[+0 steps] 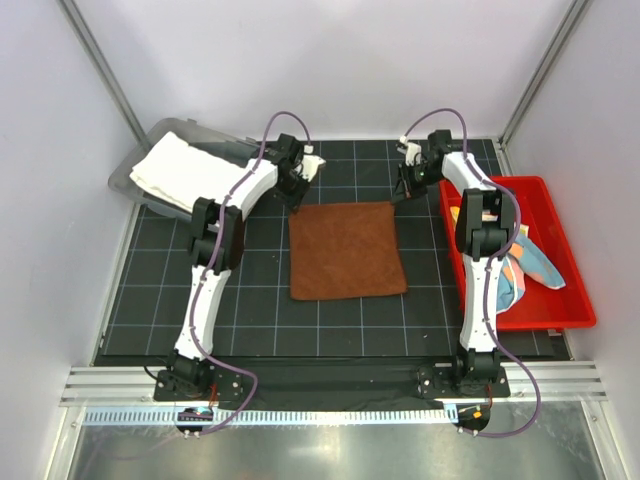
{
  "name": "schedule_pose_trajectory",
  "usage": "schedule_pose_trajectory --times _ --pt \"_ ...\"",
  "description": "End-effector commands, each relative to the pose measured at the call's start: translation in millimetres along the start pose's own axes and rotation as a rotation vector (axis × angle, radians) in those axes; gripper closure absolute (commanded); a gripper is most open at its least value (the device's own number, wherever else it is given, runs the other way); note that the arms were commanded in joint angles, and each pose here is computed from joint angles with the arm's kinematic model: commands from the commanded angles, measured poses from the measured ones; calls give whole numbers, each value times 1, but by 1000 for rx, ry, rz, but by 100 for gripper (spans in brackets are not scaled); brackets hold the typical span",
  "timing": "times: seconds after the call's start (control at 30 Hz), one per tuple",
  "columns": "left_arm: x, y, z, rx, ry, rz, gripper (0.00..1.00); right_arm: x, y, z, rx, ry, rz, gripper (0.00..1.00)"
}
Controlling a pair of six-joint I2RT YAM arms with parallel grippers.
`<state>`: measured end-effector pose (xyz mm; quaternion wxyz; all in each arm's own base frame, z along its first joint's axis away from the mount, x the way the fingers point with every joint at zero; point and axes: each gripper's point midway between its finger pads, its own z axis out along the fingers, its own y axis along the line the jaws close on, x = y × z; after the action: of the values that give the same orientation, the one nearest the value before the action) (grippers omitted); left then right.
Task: Fold and stack the towels
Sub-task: Fold the towel
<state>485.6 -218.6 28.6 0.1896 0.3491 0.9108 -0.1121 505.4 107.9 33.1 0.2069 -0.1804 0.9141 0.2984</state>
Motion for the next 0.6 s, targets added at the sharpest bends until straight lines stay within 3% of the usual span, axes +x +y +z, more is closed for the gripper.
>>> schedule_pose_trajectory --times 0.0,0.3,0.57 --pt "-21 21 -19 -86 -75 -10 100 -39 7 -28 54 -112 -65 99" --pt "-42 24 -51 -138 -175 -37 100 -75 22 -61 98 -240 -120 99" --pt "-46 23 -61 -134 -203 -110 100 -74 25 -63 106 -261 -107 99"
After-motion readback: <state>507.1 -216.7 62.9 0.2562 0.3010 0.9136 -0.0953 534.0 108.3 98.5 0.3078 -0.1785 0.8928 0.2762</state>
